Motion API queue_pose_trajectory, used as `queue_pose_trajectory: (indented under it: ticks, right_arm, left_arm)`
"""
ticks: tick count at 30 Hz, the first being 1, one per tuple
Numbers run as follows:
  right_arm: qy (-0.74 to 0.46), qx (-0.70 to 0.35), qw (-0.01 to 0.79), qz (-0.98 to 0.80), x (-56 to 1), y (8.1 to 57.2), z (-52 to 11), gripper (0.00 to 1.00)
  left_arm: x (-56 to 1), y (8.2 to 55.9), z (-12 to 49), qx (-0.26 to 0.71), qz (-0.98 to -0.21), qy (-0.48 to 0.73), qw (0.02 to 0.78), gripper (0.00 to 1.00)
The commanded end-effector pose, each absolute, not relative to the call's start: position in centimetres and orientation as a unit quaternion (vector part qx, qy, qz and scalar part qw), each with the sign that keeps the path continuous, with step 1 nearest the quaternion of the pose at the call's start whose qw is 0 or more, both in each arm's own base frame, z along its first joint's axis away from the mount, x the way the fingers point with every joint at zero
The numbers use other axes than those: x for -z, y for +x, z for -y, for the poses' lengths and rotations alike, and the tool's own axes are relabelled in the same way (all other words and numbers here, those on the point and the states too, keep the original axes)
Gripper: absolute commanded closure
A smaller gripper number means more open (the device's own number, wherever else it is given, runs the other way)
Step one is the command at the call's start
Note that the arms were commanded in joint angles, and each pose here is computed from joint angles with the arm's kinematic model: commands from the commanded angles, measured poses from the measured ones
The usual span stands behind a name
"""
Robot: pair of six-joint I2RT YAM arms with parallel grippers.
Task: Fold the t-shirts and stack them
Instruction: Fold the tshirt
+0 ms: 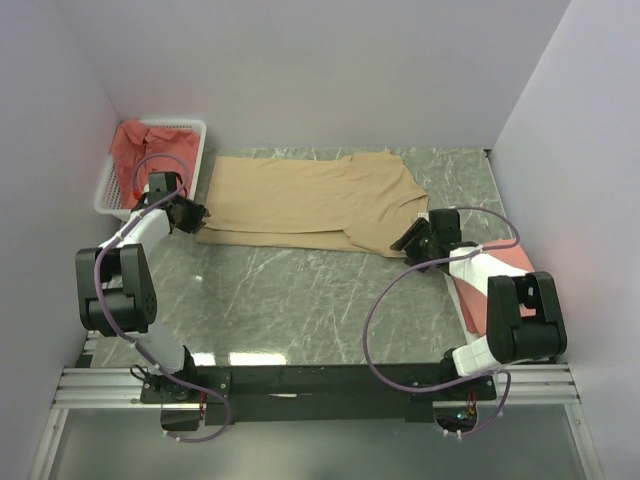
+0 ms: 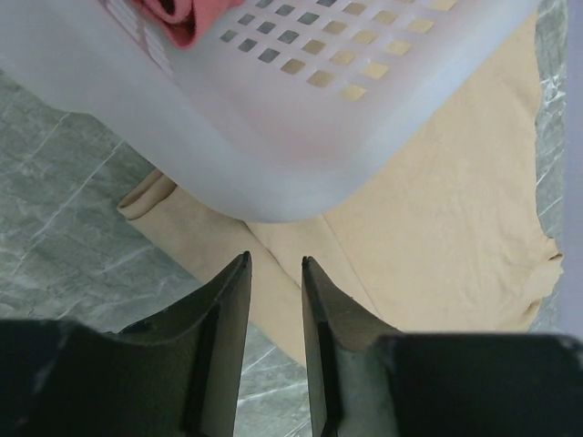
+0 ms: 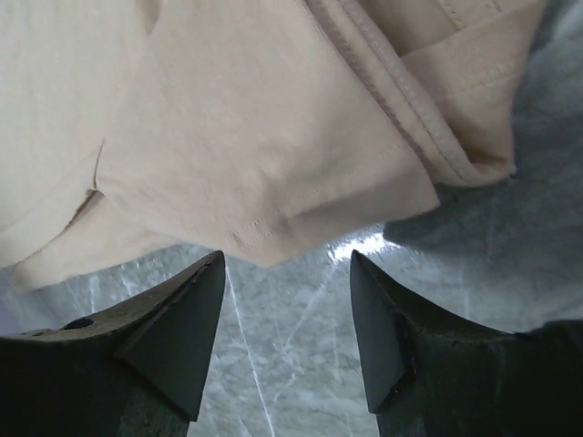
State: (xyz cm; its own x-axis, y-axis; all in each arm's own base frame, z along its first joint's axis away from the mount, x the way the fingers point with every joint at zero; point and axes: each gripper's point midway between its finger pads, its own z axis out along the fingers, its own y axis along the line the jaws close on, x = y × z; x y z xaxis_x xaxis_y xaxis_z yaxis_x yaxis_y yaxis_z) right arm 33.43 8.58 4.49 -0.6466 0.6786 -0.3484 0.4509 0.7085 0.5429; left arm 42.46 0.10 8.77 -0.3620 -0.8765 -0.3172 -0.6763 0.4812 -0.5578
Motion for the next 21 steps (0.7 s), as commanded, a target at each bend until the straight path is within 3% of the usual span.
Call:
queue_pose_trajectory:
  ticks: [1, 11, 16, 21]
  right_arm:
    - [0.328, -0.229, 0.286, -0.871, -4.3, 34.6, -9.4, 0.36]
    - [0.343, -0.243, 0.283, -0.862, -3.1, 35.5, -10.4, 0.4]
    - [0.349, -0.258, 0.285, -0.855, -3.5, 36.2, -10.8, 0.62]
    - [0.343, -0.259, 0.29, -0.855, -4.8, 36.6, -10.9, 0.7]
  left_arm:
    - [-12.6, 44.0, 0.2, 0.196, -0.798, -0.456, 0.342, 0.66]
    - [-14.3, 44.2, 0.6, 0.209, -0.8, -0.44, 0.351, 0.67]
    - [-15.0, 44.3, 0.8, 0.216, -0.8, -0.435, 0.354, 0.67]
    - [-15.6, 44.7, 0.8, 0.217, -0.801, -0.429, 0.358, 0.67]
